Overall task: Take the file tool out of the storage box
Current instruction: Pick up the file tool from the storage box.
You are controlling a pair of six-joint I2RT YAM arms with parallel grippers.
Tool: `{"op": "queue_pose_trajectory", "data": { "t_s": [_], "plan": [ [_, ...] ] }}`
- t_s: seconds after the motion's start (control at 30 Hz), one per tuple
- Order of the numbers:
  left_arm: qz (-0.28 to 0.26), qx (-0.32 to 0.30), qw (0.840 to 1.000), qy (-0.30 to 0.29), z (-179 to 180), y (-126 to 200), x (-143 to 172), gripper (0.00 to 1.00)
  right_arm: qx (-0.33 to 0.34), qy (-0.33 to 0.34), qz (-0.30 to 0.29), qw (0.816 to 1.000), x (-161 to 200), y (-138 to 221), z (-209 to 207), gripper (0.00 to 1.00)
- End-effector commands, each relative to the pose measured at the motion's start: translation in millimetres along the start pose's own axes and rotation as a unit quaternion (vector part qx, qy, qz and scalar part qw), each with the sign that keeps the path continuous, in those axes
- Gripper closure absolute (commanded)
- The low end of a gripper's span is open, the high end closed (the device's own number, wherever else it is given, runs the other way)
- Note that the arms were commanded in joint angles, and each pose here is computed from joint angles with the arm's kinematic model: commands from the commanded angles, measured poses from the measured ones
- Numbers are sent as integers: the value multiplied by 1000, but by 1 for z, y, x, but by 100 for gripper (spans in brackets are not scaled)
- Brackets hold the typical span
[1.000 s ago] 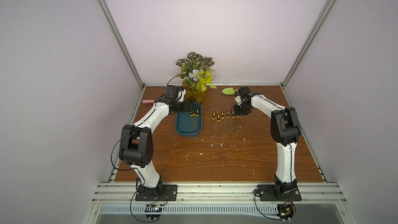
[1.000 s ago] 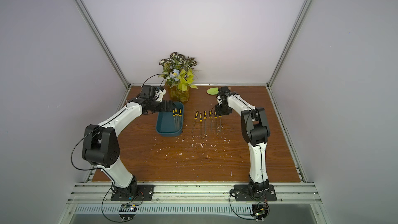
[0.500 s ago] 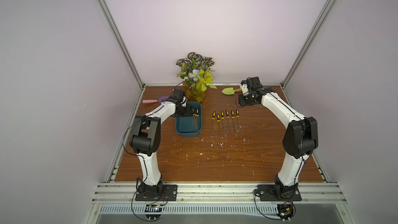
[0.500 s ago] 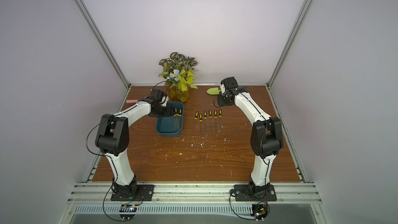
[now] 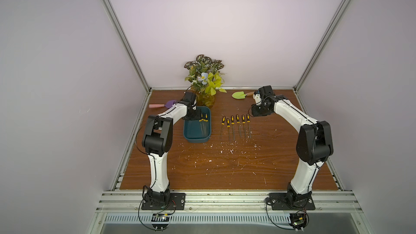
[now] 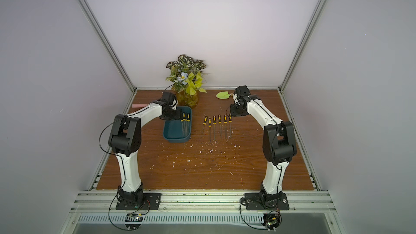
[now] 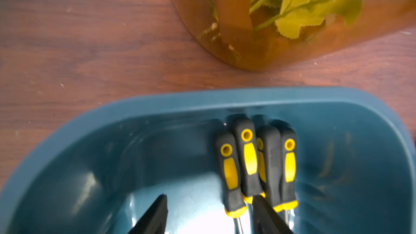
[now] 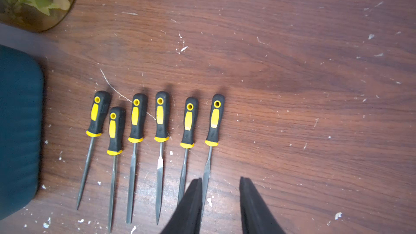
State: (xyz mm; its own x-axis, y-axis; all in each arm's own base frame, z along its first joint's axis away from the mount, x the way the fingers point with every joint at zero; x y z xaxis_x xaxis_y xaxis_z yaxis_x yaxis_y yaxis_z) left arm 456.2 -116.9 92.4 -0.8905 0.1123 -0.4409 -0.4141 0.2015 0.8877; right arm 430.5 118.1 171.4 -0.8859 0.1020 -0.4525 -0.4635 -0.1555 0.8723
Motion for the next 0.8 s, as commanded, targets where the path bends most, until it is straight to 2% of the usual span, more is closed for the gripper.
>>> {"op": "queue_pose_trajectory", "data": {
  "t_s": [0.0, 0.37, 0.47, 0.57, 0.77],
  "plan": [
    [10, -12, 1000, -5, -2, -5, 0, 38, -16, -6, -23, 1000, -8, 17, 3, 66],
    [24, -18, 1000, -9, -4, -18, 4, 38, -14, -6, -21, 1000, -2, 18, -1, 66],
    [24, -25, 999, -9, -4, -20, 4, 42, -17, -6, -21, 1000, -2, 19, -1, 66],
    [30, -31, 999, -9, -3, -21, 6, 51, -20, -7, -21, 1000, -1, 19, -1, 66],
    [39, -49, 998, -13, 2, -21, 10, 57, -27, -10, -20, 999, 0, 18, -1, 66]
  ]
}}
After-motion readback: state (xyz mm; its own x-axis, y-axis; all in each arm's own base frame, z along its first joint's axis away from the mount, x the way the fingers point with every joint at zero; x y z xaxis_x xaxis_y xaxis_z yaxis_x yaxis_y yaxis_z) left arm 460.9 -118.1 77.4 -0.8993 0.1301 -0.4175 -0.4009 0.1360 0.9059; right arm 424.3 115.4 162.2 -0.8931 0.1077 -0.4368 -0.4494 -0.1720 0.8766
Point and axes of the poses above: each gripper's point midway between its finger pads, its own y axis back along the fingers, its own z axis along the line the jaws close on, x = y × z, the point moved 5 cm from there along y, back along the fingers, and after that the axes turned 10 degrees about -y, right-handed, at the moved point
